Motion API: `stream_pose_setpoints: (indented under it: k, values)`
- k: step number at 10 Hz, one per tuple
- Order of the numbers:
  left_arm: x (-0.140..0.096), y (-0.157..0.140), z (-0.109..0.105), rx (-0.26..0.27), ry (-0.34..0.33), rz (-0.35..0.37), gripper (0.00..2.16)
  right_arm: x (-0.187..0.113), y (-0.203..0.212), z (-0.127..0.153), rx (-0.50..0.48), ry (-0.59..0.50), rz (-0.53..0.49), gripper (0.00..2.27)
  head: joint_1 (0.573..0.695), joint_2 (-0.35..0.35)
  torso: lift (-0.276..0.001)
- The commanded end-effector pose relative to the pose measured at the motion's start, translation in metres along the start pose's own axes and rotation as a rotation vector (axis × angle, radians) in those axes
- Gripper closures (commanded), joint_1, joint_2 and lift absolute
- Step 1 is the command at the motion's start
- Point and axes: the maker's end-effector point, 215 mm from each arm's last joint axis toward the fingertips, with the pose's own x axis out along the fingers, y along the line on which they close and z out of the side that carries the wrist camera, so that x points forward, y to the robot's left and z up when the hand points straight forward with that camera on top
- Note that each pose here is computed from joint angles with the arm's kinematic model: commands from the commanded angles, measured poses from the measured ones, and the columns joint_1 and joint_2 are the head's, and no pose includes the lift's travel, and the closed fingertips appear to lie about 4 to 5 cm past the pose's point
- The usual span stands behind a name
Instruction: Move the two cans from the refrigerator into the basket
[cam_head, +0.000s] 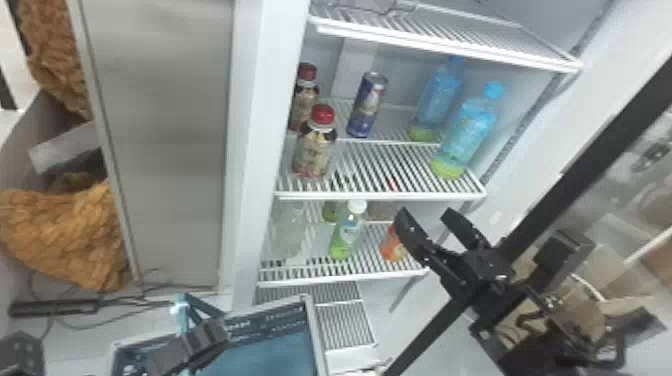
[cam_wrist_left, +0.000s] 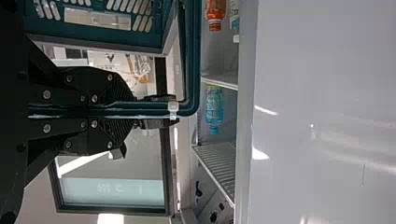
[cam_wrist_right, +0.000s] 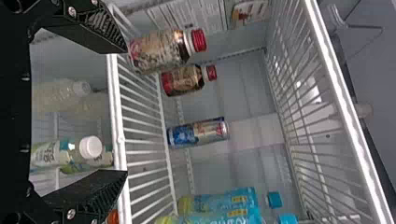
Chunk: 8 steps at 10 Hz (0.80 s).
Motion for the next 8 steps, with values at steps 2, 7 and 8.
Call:
stream_pose_setpoints:
  k: [2,7,8]
  values:
    - [0.007,-0.003,-0.002,0.002,0.012,-0.011,1.19,0.014,-0.018,0.006,-0.037,-0.02,-0.053,0.13,0.695,-0.35,-0.031]
    - [0.009,-0.004,-0.005,-0.002,0.018,-0.016,1.19,0.065,-0.045,0.014,-0.043,-0.057,-0.119,0.13,0.695,-0.35,-0.031]
    - [0.01,-0.005,-0.005,0.0,0.02,-0.016,1.19,0.078,-0.042,0.015,-0.034,-0.062,-0.111,0.13,0.695,-0.35,-0.031]
